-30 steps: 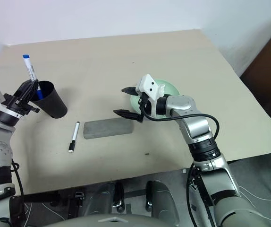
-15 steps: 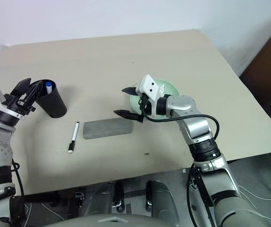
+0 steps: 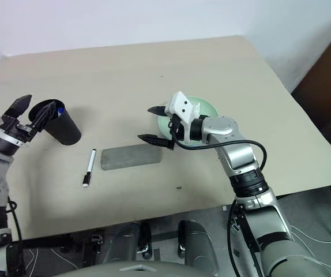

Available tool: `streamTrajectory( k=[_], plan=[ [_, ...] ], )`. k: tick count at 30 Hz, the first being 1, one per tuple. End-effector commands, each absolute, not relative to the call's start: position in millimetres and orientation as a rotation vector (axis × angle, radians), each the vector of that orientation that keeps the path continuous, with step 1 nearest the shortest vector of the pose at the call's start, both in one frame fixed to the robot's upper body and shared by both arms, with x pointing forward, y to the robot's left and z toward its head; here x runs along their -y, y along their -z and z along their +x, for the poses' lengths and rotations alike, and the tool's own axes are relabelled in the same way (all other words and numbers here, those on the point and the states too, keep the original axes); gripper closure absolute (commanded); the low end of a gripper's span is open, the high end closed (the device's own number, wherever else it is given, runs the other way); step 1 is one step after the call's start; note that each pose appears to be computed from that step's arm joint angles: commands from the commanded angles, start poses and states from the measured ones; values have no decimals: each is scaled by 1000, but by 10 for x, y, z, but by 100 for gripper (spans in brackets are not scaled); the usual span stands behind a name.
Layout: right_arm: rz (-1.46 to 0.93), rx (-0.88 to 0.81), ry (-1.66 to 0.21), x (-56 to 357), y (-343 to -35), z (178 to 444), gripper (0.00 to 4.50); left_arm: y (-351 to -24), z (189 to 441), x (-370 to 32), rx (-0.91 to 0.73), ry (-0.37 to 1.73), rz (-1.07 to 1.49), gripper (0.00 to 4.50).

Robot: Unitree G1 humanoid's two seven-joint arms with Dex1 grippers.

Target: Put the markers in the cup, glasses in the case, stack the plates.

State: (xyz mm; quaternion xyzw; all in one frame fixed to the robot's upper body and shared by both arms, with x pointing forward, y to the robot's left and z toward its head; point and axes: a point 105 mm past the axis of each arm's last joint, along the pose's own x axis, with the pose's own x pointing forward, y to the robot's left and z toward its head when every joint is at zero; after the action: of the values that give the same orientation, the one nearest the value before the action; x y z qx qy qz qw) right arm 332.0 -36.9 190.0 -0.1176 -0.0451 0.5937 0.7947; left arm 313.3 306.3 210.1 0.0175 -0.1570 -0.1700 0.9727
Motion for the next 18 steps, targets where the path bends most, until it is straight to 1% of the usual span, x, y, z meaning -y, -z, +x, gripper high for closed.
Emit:
streamTrajectory(
  k=[1,3,6,8,10,13,16,18],
  plan=[
    [-226,156,-1288,383,-2060,3337,0,-2389,2909,-3113,355,342,77,9],
    [-214,155,-1293,392,-2069,3365,0,-2449,2780,-3087,335,355,70,9],
    [-209,152,-1294,423,-2079,3425,0,-2396,2590,-3013,234,385,42,9],
    [-206,151,-1292,449,-2098,3483,0,-2312,2429,-2957,151,402,-2,9],
    [-212,151,-1292,458,-2101,3535,0,-2207,2262,-2950,80,361,-7,9],
    [-223,151,-1308,432,-2087,3567,0,-2059,2053,-2842,-43,384,-83,9],
    [-223,158,-1333,364,-2090,3570,0,-1883,1914,-2774,-162,346,-118,9],
    [-222,162,-1339,338,-2094,3574,0,-1833,1878,-2713,-189,350,-149,9]
  ],
)
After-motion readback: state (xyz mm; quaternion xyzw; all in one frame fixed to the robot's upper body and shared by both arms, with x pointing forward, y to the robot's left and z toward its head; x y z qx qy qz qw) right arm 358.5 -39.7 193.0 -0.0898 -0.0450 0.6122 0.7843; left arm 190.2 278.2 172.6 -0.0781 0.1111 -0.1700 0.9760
